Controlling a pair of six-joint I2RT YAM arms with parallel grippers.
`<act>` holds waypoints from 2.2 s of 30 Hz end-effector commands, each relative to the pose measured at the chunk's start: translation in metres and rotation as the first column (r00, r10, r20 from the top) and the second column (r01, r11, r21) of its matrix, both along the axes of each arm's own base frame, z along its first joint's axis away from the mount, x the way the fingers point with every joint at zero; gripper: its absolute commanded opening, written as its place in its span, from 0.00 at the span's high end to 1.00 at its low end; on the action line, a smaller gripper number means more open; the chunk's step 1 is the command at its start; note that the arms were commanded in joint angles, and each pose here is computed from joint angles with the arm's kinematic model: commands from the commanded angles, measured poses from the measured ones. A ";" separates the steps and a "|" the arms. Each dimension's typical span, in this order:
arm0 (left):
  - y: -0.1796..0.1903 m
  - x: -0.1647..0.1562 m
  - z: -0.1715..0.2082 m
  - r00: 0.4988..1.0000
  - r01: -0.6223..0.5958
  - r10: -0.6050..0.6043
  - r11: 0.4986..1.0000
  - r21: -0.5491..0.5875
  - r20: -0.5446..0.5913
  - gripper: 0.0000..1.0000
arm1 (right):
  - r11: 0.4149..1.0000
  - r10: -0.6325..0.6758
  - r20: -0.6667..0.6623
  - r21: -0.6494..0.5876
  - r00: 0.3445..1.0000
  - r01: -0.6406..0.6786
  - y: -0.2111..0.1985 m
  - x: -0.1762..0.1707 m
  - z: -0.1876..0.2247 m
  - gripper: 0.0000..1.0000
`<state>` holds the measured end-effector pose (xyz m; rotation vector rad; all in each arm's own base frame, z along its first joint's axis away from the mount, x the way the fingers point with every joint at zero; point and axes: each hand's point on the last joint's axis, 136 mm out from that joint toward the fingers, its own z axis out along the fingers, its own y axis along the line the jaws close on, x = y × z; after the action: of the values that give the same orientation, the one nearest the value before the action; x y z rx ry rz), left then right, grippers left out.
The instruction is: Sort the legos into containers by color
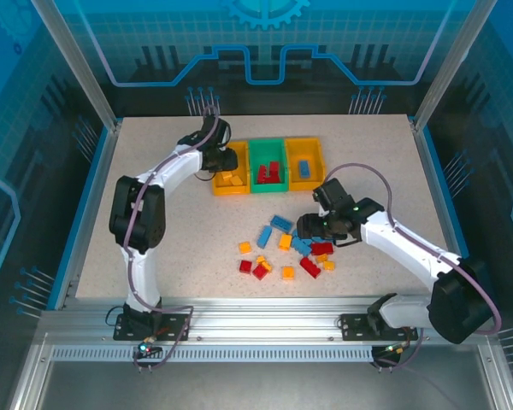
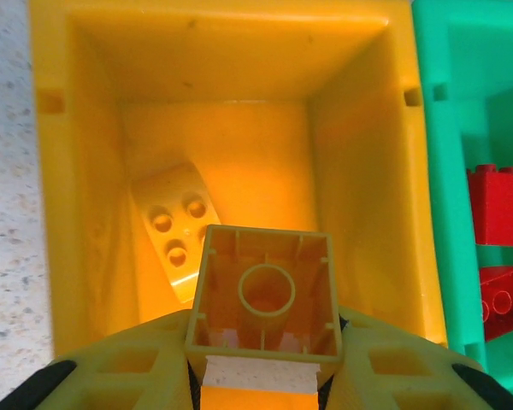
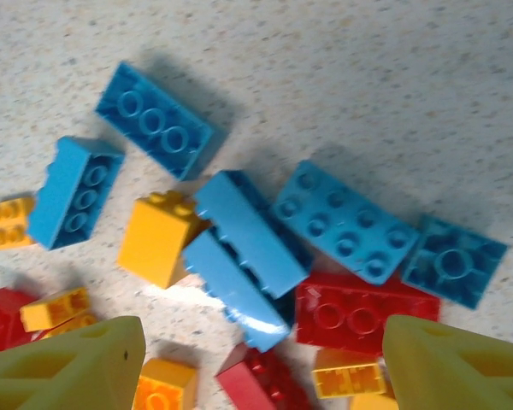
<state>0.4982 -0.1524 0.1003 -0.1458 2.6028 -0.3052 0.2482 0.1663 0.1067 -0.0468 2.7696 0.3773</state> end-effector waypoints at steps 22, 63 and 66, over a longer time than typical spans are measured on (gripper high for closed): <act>-0.012 -0.035 0.062 0.995 0.000 0.009 0.996 -0.088 0.103 0.01 | 0.998 0.013 -0.179 -0.066 0.984 -0.025 0.078 -0.034 -0.042 0.29; 0.012 -0.134 0.041 0.997 -0.024 0.028 0.998 -0.059 0.070 0.01 | 0.965 0.066 -0.192 -0.238 0.979 -0.111 0.070 -0.082 -0.051 0.69; 0.020 -0.144 0.037 0.997 -0.047 0.050 0.998 -0.047 0.066 0.01 | 0.967 0.112 -0.114 -0.214 0.987 -0.134 0.076 -0.070 -0.021 0.70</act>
<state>0.3628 -0.1393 0.1342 -0.1710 2.5417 -0.3700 0.1666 0.2355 0.0482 -0.1962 3.0090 0.0605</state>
